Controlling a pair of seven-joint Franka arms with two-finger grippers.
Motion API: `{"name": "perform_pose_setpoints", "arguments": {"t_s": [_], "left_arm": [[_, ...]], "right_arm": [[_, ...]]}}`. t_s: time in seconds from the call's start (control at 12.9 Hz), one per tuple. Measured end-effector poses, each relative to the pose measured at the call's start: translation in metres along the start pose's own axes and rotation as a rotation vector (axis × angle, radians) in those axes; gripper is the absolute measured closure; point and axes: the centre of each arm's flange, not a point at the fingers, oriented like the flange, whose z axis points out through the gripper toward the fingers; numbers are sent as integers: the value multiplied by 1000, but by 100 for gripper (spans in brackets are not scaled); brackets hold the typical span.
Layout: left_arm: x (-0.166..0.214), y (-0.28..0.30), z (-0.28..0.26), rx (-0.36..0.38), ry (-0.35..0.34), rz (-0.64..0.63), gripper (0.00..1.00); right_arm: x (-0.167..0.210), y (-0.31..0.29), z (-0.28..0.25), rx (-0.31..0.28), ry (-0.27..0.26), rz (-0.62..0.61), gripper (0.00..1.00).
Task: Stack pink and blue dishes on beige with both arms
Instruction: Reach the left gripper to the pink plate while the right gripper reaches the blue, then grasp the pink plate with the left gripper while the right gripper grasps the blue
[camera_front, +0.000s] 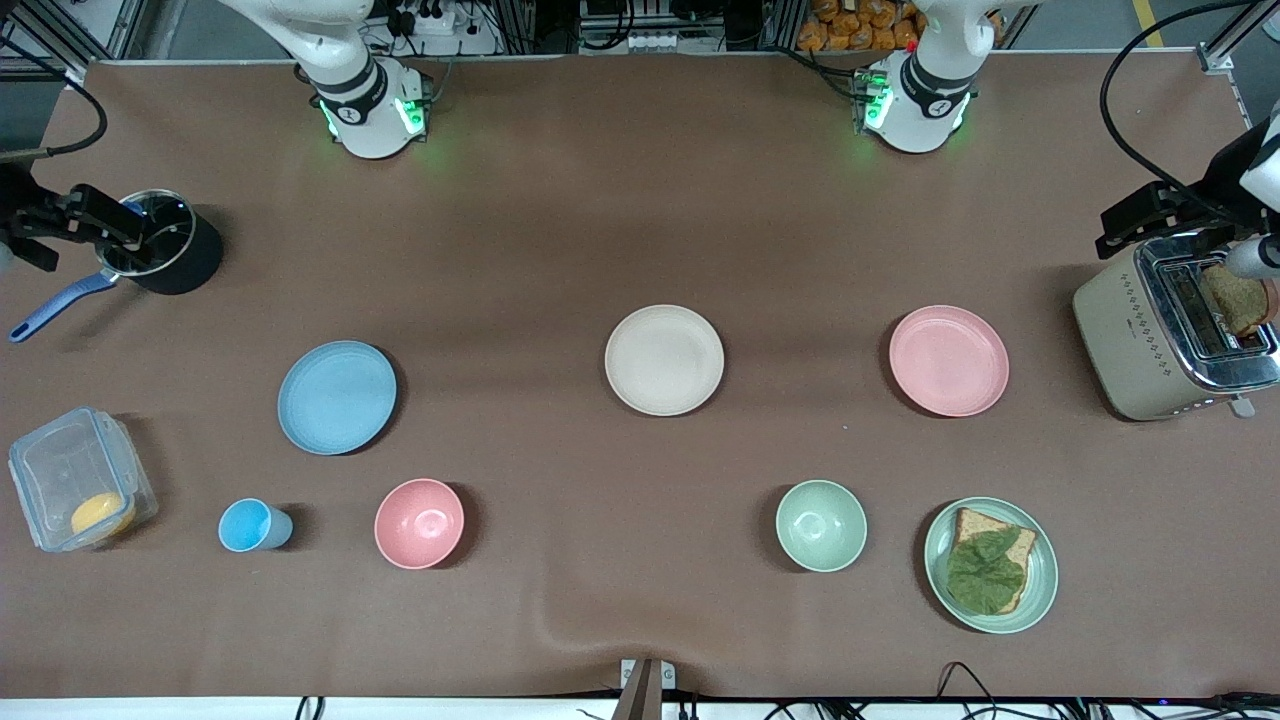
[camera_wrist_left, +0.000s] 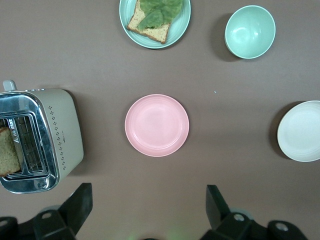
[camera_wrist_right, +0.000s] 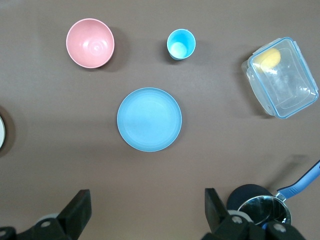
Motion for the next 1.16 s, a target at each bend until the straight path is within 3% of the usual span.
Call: {"name": "perform_pose_setpoints", "arguments": {"t_s": [0.31,0.47,0.78,0.93,1.16], "left_arm": [[-1,-2,5,1,-26,-2,0],[10,-10,27,-1,-72,-15,0],[53,-63,156,-24,-127,-98,0],[51,-73,227,-16,-117,-107,0],[28,-80,311,1,-84,-109,0]], "right_arm": [[1,0,2,0,1,0,0],[2,0,3,0,5,0,0],[8,3,15,5,-13,2,0],[16,12,30,13,-36,-33,0],[36,41,84,48,-117,-134,0]]}}
